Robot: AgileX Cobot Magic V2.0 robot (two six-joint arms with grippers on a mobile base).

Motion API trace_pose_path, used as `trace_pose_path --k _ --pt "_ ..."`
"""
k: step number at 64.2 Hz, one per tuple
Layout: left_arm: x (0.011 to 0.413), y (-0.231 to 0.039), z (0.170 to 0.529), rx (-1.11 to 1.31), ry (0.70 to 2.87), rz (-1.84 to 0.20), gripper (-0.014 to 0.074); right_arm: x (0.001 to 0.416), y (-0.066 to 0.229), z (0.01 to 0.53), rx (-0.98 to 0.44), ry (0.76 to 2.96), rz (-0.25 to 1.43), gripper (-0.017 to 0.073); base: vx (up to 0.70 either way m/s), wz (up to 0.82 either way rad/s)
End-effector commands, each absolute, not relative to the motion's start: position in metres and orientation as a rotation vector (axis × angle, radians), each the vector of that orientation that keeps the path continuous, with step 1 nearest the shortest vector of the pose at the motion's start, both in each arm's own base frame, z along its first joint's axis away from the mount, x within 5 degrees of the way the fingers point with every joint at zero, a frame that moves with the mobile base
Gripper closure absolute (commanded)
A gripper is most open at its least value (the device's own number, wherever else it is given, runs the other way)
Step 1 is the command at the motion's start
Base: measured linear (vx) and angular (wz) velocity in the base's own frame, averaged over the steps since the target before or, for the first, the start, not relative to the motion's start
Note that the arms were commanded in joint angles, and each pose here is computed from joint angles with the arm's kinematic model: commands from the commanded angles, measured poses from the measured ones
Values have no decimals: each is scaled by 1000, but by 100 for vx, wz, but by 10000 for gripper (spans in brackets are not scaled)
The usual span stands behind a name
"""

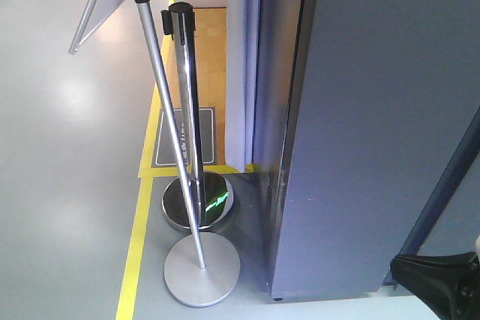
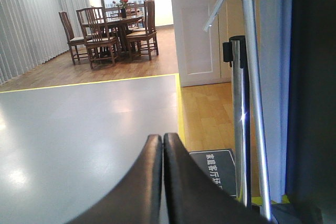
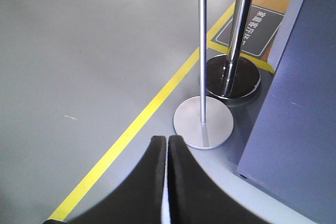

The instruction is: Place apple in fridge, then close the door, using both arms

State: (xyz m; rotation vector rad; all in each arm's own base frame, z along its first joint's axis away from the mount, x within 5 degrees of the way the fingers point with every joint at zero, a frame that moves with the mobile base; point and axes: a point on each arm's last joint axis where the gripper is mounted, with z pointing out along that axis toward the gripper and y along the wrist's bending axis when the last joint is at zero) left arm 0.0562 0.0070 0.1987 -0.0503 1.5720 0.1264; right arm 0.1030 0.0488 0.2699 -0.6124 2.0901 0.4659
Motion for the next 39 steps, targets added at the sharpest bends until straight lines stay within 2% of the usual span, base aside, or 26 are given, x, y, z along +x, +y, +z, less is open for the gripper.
trace_pose_path --k 1,39 --pt "56 5 196 -50 1518 101 599 106 49 280 -583 2039 466 564 0 0" --pt "56 5 196 -50 1518 101 599 106 49 280 -583 2040 466 564 0 0"
